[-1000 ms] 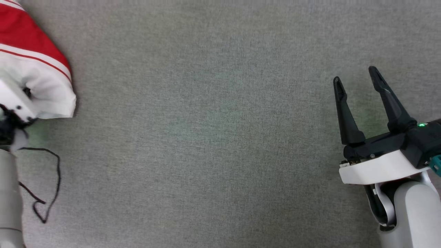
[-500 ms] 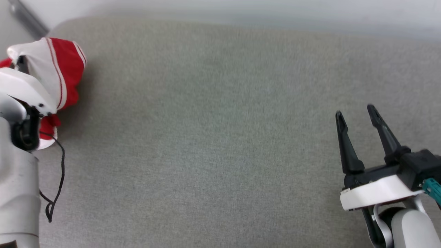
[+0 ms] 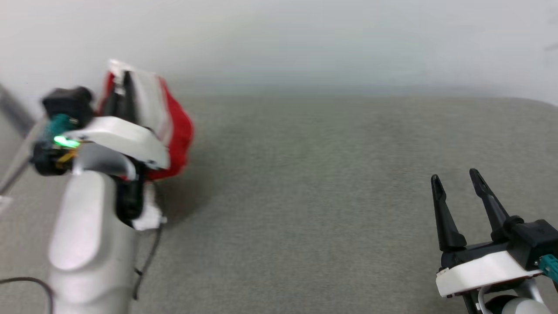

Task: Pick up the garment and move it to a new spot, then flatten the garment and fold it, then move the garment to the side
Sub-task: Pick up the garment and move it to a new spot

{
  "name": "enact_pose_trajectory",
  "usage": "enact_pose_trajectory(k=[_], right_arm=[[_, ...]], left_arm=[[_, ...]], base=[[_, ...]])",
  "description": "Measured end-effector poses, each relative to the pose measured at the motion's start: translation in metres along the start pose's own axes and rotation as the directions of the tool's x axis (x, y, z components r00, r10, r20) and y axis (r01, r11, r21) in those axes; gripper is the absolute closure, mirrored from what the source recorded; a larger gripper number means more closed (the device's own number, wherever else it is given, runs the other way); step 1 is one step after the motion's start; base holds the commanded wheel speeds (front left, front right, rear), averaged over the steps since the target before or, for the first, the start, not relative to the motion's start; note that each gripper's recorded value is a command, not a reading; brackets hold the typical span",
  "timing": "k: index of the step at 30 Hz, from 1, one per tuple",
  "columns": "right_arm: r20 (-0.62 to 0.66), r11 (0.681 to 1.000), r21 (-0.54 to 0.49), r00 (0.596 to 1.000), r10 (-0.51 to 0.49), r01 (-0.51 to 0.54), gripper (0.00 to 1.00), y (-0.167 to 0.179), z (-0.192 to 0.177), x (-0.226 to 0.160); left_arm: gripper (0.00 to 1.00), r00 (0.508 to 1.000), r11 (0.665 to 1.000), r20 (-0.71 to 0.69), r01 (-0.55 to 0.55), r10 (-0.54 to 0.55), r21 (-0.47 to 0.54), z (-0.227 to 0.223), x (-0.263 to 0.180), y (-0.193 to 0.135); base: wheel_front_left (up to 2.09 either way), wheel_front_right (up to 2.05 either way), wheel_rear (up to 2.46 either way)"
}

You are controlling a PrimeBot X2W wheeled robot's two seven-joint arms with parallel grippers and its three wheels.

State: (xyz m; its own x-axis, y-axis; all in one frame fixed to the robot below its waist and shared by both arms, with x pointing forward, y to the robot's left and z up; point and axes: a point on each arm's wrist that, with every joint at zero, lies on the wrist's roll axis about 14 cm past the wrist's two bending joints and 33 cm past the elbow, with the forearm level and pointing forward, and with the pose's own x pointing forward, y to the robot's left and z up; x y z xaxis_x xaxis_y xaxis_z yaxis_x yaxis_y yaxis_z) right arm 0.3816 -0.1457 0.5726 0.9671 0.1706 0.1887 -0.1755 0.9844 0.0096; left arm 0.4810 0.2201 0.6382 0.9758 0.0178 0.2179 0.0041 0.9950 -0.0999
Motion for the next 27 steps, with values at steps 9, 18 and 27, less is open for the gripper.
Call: enact_pose_trajectory(k=[9, 18, 27], right_arm=[[0.021, 0.989, -0.022, 0.989, -0.146, 0.147, 0.00, -0.043, 0.019, -0.037], [-0.029, 0.971, -0.012, 0.971, -0.239, 0.239, 0.00, -0.070, 0.001, -0.050], [-0.079, 0.976, -0.002, 0.972, -0.219, 0.220, 0.00, -0.069, -0.027, -0.028]], left_arm=[[1.00, 0.915, 0.904, -0.011, 0.397, -0.404, -0.160, -0.022, -0.026, -0.174], [1.00, 0.741, 0.761, -0.206, 0.571, -0.639, -0.306, -0.112, -0.094, -0.271], [0.00, 0.693, 0.775, -0.350, 0.538, -0.630, -0.331, -0.183, -0.121, -0.263]], base=[[0.00, 0.00, 0.00], [0.00, 0.00, 0.00], [0.00, 0.00, 0.00]])
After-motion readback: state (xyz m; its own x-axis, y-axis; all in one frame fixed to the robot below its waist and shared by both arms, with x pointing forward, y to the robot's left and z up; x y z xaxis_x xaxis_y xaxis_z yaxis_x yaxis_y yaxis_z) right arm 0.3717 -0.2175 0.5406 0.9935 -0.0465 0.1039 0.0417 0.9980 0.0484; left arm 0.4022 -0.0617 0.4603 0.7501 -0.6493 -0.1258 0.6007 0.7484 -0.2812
